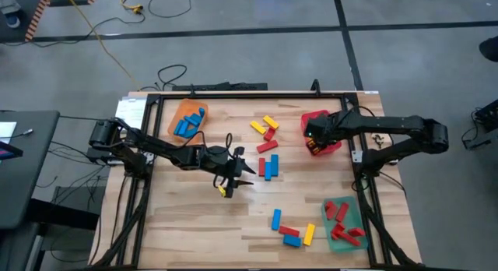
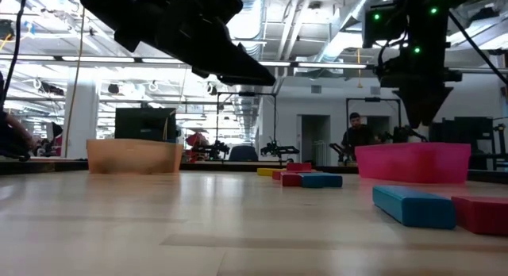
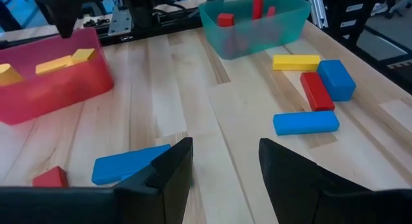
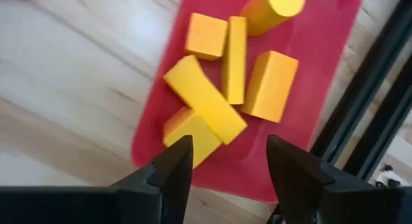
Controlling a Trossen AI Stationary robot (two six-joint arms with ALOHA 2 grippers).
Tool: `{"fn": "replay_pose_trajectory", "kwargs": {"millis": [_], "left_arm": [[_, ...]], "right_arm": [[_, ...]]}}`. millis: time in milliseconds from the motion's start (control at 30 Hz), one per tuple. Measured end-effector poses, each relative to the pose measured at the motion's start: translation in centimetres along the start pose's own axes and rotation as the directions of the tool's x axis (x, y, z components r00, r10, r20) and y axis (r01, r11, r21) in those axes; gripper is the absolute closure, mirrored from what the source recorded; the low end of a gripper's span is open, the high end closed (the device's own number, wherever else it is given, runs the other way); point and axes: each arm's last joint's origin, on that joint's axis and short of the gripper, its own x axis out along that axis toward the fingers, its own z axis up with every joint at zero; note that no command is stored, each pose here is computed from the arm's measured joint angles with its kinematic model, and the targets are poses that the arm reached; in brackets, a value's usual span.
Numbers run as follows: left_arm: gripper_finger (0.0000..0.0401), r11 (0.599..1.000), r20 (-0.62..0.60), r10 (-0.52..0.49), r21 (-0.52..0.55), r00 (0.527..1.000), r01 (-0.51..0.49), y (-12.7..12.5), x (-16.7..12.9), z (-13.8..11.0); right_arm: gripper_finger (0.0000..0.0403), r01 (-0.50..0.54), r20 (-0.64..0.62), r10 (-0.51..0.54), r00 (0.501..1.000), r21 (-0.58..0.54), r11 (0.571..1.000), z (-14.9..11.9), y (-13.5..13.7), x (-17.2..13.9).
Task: Sort blocks
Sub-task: Put the red rectangle block into the green bin
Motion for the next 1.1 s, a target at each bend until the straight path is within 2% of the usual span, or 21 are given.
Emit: {"fn": "replay_pose_trajectory", "kwargs": {"millis": [133, 233, 433, 700, 833, 1100], "left_arm": [[0.0227, 1.0, 0.008, 0.001, 0.0, 1.0, -0.001, 0.0, 0.2, -0.1], [0.0227, 1.0, 0.001, -0.002, -0.013, 1.0, 0.002, -0.1, 1.3, -1.1], [0.0227, 0.999, -0.058, 0.012, -0.039, 0.998, -0.014, 0.0, 5.0, -2.6], [0.0227, 0.999, -0.178, -0.007, 0.034, 0.984, 0.014, 0.3, 9.0, -2.4], [0.0227, 0.999, -0.248, 0.029, 0.036, 0.968, -0.021, 1.2, 9.9, -2.6], [0.0227, 0.999, -0.388, 0.041, -0.015, 0.921, -0.05, 3.1, 9.3, -3.7]], "right_arm": [[0.0193, -0.022, 0.02, 0.023, 1.0, -0.028, 0.999, -0.5, 0.8, -0.3], [0.0193, -0.036, 0.032, 0.037, 0.999, -0.053, 0.998, -0.9, 1.3, -0.8], [0.0193, -0.068, 0.092, 0.078, 0.993, -0.11, 0.992, -1.5, 2.6, -2.3], [0.0193, -0.17, 0.159, 0.209, 0.965, -0.228, 0.959, -3.2, 4.9, -4.0], [0.0193, -0.206, 0.175, 0.257, 0.95, -0.265, 0.942, -3.9, 5.7, -4.5], [0.0193, -0.233, 0.18, 0.291, 0.94, -0.284, 0.93, -4.9, 6.4, -5.0]]}}
